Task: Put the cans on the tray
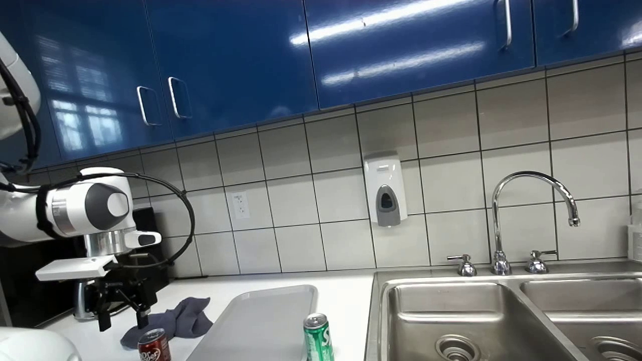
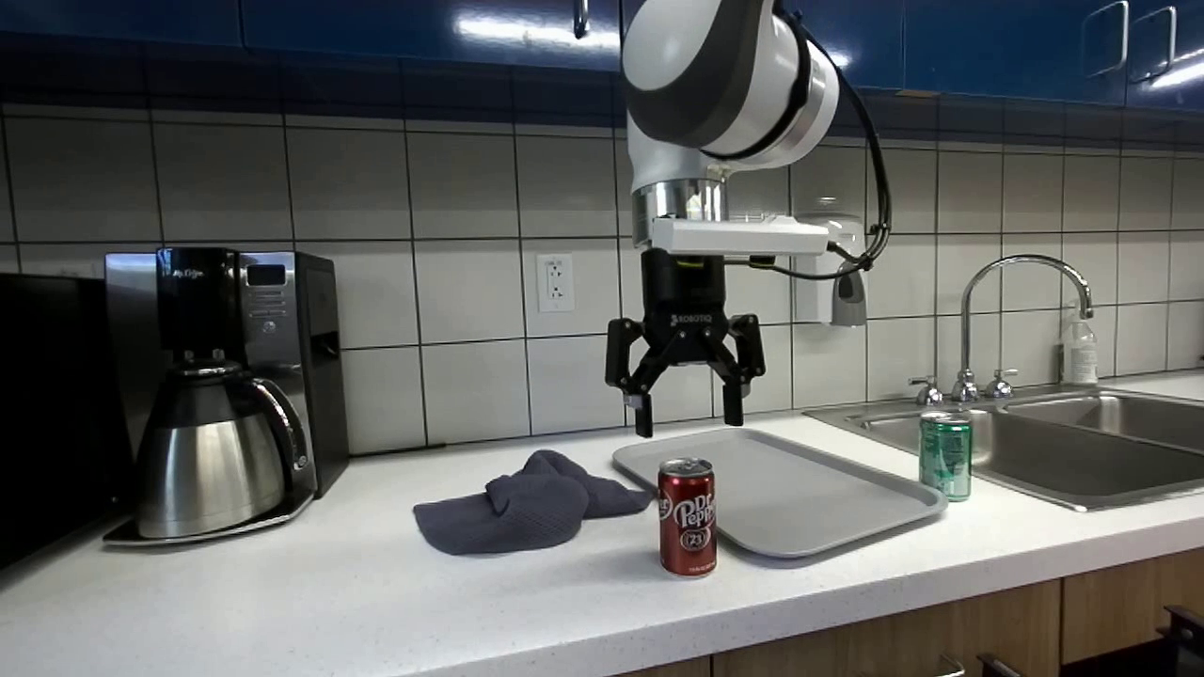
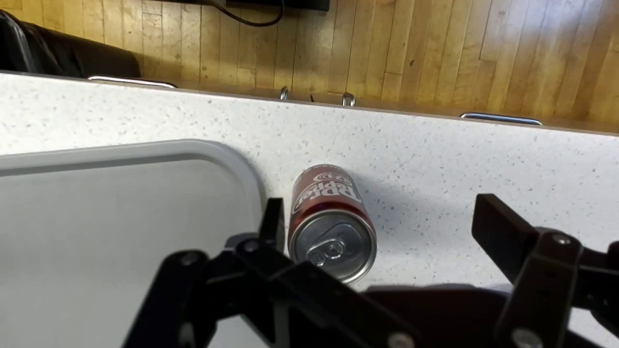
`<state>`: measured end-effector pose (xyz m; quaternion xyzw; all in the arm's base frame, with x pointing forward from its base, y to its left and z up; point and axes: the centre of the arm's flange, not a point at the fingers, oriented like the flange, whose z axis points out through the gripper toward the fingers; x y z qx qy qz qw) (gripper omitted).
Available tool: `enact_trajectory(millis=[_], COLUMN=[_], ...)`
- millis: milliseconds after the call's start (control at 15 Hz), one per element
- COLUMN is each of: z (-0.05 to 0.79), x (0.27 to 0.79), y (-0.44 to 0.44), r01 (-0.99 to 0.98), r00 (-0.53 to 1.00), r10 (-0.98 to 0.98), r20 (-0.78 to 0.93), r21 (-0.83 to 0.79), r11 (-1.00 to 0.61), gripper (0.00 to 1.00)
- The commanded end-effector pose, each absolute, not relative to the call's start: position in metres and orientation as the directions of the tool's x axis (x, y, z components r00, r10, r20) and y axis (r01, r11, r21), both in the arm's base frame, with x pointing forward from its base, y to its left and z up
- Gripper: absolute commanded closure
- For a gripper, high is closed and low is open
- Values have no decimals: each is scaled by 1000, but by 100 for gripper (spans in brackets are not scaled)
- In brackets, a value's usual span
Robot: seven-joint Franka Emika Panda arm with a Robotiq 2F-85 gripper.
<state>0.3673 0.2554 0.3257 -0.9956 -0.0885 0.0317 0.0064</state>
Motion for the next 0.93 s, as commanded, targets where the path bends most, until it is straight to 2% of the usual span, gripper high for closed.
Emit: enact_trajectory(millis=[0, 867], z=[312, 295], x=[382, 412], y=[269, 255], r01=[165, 115], r00=[984, 992], r10=[164, 112], r20=[-63, -55], r21=[11, 58], r11=[-986, -992], gripper=[0, 0])
